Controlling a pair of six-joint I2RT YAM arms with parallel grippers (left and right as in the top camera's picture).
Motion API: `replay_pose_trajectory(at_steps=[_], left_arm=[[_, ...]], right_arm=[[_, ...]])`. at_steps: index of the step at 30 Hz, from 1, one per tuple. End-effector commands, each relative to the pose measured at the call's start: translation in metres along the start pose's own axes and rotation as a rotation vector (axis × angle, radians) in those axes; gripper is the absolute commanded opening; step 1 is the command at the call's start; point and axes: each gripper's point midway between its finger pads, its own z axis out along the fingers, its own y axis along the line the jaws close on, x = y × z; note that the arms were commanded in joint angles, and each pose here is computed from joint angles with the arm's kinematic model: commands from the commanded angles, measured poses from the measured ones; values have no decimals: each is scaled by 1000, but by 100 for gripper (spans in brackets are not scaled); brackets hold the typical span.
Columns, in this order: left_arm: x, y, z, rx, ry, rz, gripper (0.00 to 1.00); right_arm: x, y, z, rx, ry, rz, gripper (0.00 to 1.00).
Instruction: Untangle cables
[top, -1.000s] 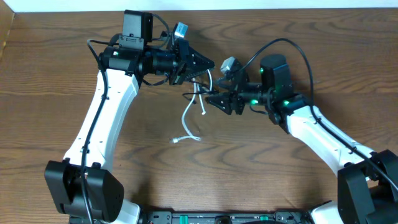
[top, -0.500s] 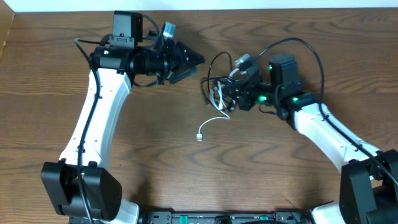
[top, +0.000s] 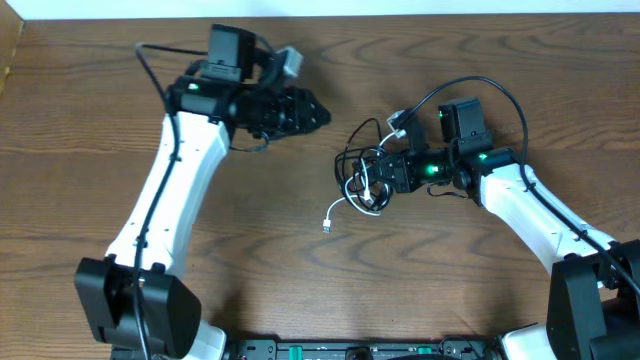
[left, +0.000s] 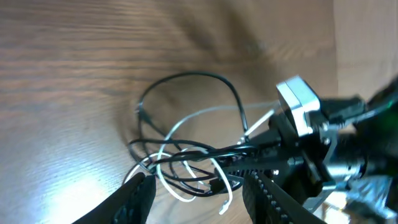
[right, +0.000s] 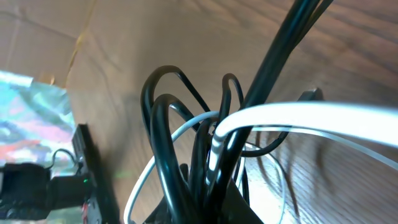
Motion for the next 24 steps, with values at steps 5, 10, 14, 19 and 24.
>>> replay_pose_trajectory(at_steps=[5, 10, 14, 19, 24], left_arm=[[20, -9, 47, 14, 121, 215, 50], [23, -25, 57, 94, 134, 291, 50], [25, -30, 57, 122, 135, 339, 50], [28, -34, 57, 151, 141, 377, 51], [32, -52, 53, 265, 144, 420, 51]], right_arm=[[-8, 18, -3, -95, -7, -60, 1], [-8, 19, -3, -102, -8, -58, 1], [-9, 21, -5, -123, -11, -57, 1], [-13, 28, -11, -184, -31, -68, 1], [-18, 25, -20, -204, -57, -60, 1]])
